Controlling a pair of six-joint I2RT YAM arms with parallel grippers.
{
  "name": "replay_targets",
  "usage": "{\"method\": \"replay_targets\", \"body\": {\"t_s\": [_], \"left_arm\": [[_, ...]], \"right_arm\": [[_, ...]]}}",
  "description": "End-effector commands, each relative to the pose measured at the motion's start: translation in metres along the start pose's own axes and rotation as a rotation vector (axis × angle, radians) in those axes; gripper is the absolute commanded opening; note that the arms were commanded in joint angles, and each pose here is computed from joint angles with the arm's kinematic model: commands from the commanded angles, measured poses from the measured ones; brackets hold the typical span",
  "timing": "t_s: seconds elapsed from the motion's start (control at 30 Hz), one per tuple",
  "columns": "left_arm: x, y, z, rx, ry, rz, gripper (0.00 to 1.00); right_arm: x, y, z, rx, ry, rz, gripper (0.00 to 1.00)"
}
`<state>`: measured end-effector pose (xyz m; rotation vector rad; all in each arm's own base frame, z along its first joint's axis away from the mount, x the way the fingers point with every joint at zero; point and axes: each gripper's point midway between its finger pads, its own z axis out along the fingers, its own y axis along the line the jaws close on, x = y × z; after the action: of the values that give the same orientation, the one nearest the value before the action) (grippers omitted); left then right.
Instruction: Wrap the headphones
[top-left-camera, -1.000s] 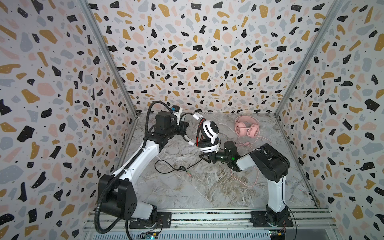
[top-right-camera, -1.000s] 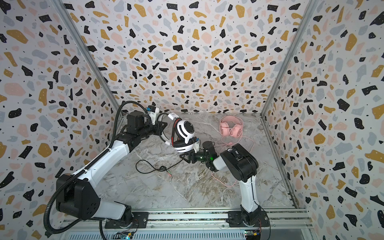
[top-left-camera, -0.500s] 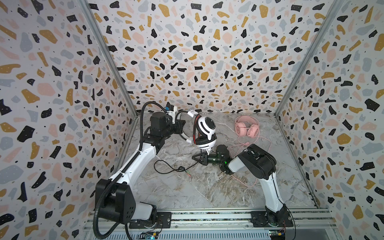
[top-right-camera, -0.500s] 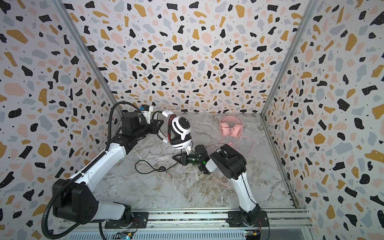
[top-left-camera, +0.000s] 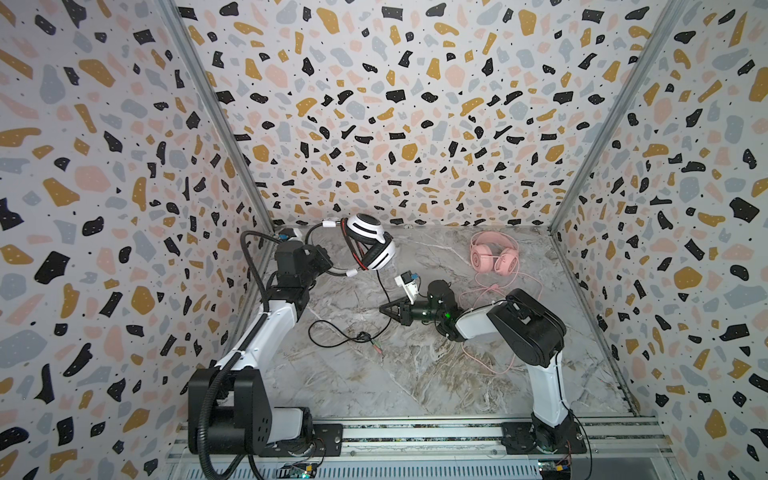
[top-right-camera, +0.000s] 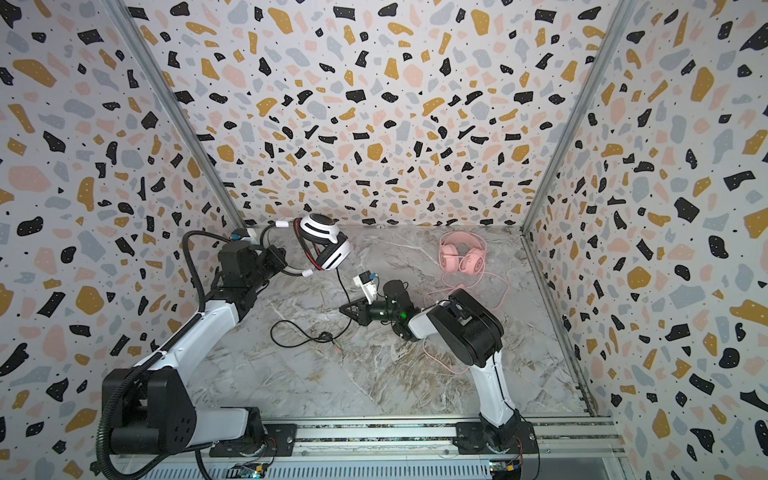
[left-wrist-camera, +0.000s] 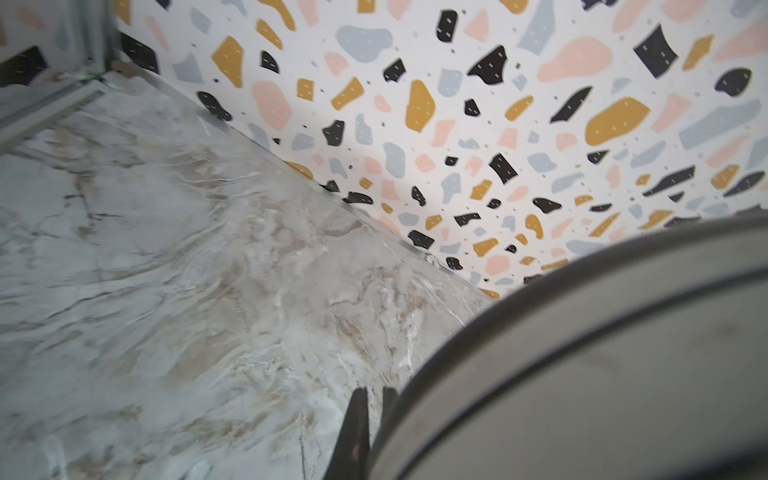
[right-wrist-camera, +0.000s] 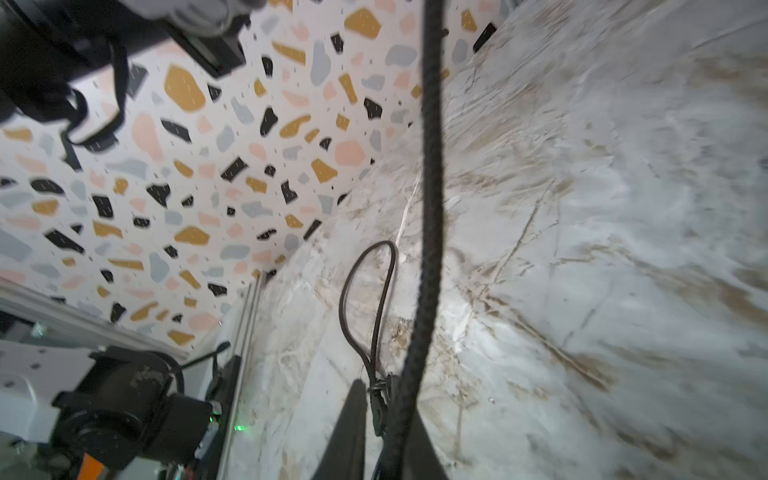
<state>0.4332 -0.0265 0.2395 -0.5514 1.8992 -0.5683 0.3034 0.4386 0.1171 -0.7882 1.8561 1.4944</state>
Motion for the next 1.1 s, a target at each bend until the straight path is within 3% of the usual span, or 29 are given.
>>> {"method": "replay_targets", "body": {"t_s": [0.0,0.3,0.43,0.63,0.8,0.87,1.07], "left_arm": [[-0.063,-0.023,-0.024,0.088,-0.236,-0.103,0.0],[-0.081,0.051,-0.031,-0.126,-0.316,-0.219,0.0],[-0.082,0.067,-0.035,-0.235,-0.316,-0.183,0.0],[-0.084,0.068,-0.037,-0.287,-0.319,-0.122,0.0],[-0.082,0.06,-0.04,-0.344,-0.311,-0.045,0.0],[-0.082,0.051,-0.04,-0.329,-0.311,-0.019,0.0],[-0.091,0.019,-0.05,-0.204,-0.344,-0.013,0.0]], "right_arm": [[0.006,0.025,0.016,0.004,0.097,-0.115,0.15],[0.045,0.066,0.043,-0.085,0.319,-0.334,0.14],[0.028,0.073,0.026,-0.04,0.302,-0.402,0.14],[-0.021,0.084,-0.008,0.093,0.204,-0.482,0.13],[-0.064,0.1,-0.045,0.129,0.052,-0.474,0.11],[-0.073,0.099,-0.055,0.121,-0.001,-0.443,0.16],[-0.046,0.044,-0.038,0.09,0.02,-0.24,0.33]]}}
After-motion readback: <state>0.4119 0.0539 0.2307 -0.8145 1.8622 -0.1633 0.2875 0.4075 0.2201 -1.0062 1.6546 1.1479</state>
